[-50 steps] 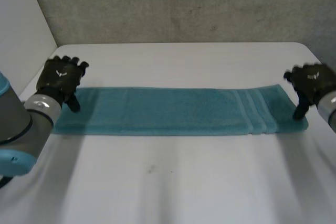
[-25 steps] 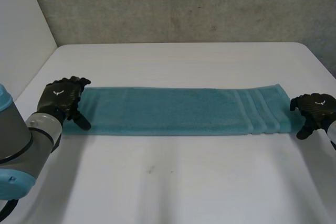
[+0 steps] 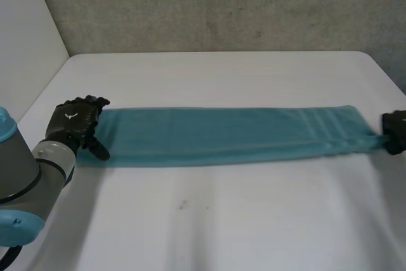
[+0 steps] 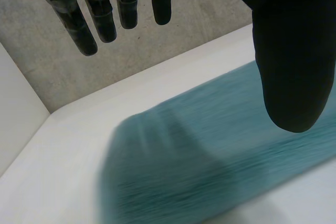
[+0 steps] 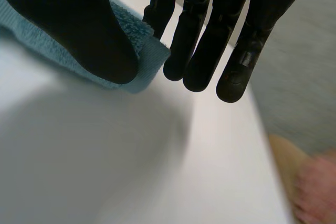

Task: Fold the laundry

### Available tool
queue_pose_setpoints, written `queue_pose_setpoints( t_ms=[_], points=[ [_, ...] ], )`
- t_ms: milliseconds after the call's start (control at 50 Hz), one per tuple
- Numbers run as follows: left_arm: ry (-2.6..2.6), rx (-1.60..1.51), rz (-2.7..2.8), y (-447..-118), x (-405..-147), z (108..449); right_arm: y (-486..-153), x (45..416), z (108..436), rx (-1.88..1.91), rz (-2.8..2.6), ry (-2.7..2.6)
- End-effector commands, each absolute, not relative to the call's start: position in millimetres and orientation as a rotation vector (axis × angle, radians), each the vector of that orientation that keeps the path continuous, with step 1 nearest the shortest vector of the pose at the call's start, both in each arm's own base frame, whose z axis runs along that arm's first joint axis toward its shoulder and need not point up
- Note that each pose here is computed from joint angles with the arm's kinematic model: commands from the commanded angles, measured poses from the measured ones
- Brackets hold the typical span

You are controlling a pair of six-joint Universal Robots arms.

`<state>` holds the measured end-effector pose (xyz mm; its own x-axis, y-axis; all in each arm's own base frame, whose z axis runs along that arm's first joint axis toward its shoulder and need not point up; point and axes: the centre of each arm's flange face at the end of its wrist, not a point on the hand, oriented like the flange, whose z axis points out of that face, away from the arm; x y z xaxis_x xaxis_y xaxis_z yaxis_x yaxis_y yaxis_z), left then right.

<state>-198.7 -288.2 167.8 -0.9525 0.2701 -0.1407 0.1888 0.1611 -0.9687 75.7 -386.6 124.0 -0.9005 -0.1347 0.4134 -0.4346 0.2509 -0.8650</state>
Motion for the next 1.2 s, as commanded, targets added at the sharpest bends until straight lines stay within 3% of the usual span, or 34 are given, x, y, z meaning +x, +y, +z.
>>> queue_pose_setpoints(
  t_ms=[20,140,260,300,320,360,380,420,440,480,500,520,540,560,580,600,640,700,800,900,980,1040,1060,1080,1120,1200],
  points=[
    [-2.34,-0.469,1.938,-286,-200,168,-409,18,148,0.293,1.625,-2.112],
    [-2.346,-0.466,1.936,-286,-199,168,-421,-19,168,0.252,1.58,-2.022],
    [-2.348,-0.465,1.935,-286,-199,167,-422,-6,178,0.328,1.579,-2.01],
    [-2.347,-0.461,1.94,-287,-198,168,-421,41,198,0.425,1.696,-1.974],
    [-2.347,-0.461,1.94,-287,-198,168,-421,41,198,0.426,1.697,-1.974],
    [-2.347,-0.454,1.948,-288,-196,170,-413,98,210,0.559,1.815,-1.951],
    [-2.347,-0.454,1.948,-288,-196,170,-413,98,210,0.56,1.816,-1.95],
    [-2.347,-0.452,1.95,-288,-196,170,-397,163,220,0.729,1.943,-1.914],
    [-2.346,-0.45,1.95,-288,-196,170,-397,163,220,0.729,1.943,-1.914],
    [-2.347,-0.452,1.95,-288,-196,170,-370,236,235,0.921,2.113,-1.832],
    [-2.349,-0.449,1.952,-289,-195,170,-370,237,235,0.922,2.114,-1.831],
    [-2.351,-0.444,1.955,-290,-194,170,-354,269,240,1.012,2.187,-1.788],
    [-2.351,-0.444,1.956,-290,-194,170,-354,269,240,1.013,2.187,-1.788],
    [-2.351,-0.444,1.956,-290,-194,170,-340,297,240,1.09,2.246,-1.755],
    [-2.349,-0.444,1.957,-290,-194,171,-326,325,232,1.176,2.29,-1.743],
    [-2.349,-0.444,1.957,-290,-194,171,-326,326,232,1.177,2.291,-1.743],
    [-2.349,-0.442,1.957,-290,-194,171,-290,381,216,1.369,2.384,-1.697],
    [-2.349,-0.444,1.957,-290,-194,171,-270,404,209,1.456,2.423,-1.679],
    [-2.349,-0.444,1.957,-290,-194,171,-215,454,153,1.752,2.396,-1.697],
    [-2.351,-0.444,1.956,-289,-194,170,-186,466,114,1.905,2.297,-1.741],
    [-2.351,-0.444,1.952,-289,-194,170,-187,465,116,1.892,2.292,-1.761],
    [-2.349,-0.447,1.951,-288,-195,170,-192,461,143,1.809,2.341,-1.749],
    [-2.346,-0.451,1.95,-288,-196,170,-195,457,168,1.729,2.383,-1.743],
    [-2.346,-0.451,1.95,-288,-196,170,-195,456,168,1.728,2.384,-1.743],
    [-2.336,-0.461,1.948,-287,-199,171,-224,426,205,1.486,2.396,-1.839],
    [-2.321,-0.467,1.956,-288,-201,173,-246,394,225,1.281,2.383,-1.969]
  ],
)
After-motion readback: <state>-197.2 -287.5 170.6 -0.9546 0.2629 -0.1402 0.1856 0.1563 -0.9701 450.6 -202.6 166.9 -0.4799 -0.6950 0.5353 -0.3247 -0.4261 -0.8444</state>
